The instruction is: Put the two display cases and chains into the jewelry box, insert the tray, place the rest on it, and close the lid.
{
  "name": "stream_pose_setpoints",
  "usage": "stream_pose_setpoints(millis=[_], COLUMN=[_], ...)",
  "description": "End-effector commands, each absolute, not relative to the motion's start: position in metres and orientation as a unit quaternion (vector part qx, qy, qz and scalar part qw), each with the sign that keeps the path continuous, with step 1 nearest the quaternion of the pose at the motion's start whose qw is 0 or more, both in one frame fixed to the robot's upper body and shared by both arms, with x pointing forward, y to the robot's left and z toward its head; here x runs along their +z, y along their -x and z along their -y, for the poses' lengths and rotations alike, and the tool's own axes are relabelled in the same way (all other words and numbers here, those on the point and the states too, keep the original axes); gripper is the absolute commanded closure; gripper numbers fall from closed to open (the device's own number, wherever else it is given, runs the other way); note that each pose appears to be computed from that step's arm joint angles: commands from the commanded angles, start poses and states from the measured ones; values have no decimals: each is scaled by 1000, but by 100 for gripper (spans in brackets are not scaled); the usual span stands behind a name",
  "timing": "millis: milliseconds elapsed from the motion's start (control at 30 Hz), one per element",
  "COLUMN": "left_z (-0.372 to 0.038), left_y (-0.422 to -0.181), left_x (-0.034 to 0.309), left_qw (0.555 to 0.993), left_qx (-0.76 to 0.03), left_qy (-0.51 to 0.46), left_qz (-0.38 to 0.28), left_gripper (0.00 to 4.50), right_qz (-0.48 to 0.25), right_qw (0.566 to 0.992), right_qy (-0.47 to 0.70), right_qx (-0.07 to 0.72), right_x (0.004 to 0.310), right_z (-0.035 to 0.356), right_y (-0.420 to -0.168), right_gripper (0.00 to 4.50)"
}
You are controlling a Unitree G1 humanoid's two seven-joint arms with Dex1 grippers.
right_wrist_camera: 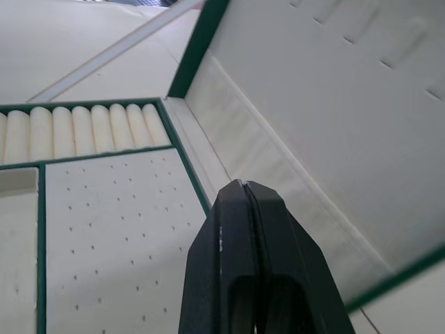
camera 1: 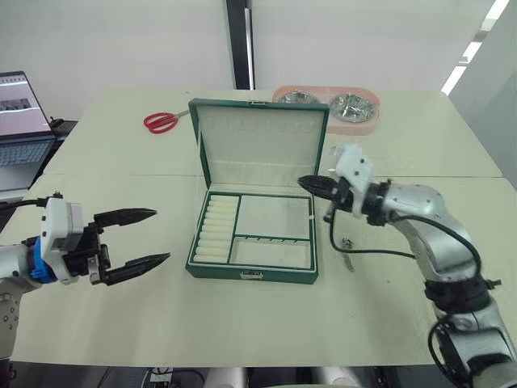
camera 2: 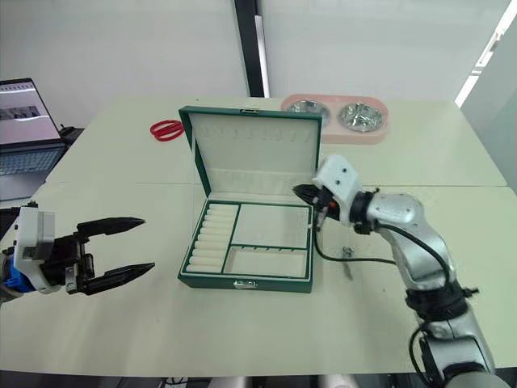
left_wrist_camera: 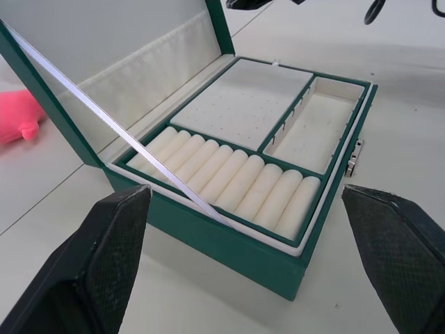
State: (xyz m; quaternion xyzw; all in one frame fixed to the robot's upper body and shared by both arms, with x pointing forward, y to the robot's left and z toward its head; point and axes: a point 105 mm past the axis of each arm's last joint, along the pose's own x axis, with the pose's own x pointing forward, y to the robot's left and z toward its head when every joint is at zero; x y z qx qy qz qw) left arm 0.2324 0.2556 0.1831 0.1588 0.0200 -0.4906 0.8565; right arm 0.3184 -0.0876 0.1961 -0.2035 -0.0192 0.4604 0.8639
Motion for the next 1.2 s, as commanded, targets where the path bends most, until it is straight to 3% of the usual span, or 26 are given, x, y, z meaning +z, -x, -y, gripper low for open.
stream_pose_setpoints(millis=[33,67,267,600,867,1200], left_z=[-270,-275,-303,-331,-329,-247], left_y=[-233,-233,-223,-204,-199,-212], left_x=[180,177,155,125,125,160], left_qw=[876,880,903,922,920,853], left_qx=[-456,-449,-403,-354,-358,-501], left_qy=[-154,-152,-140,-139,-146,-147], left_qz=[-24,-29,-46,-76,-63,16], left_gripper=[0,0,0,0,0,0], right_qz=[27,19,-54,-131,-142,-141], right_qw=[880,886,910,901,897,915], right_qy=[208,209,197,207,213,176], right_qx=[426,414,360,358,360,335], right_x=[205,202,169,134,119,99], right_z=[121,130,183,210,206,178], right_y=[-303,-300,-266,-215,-203,-208], right_gripper=[449,449,298,17,5,5])
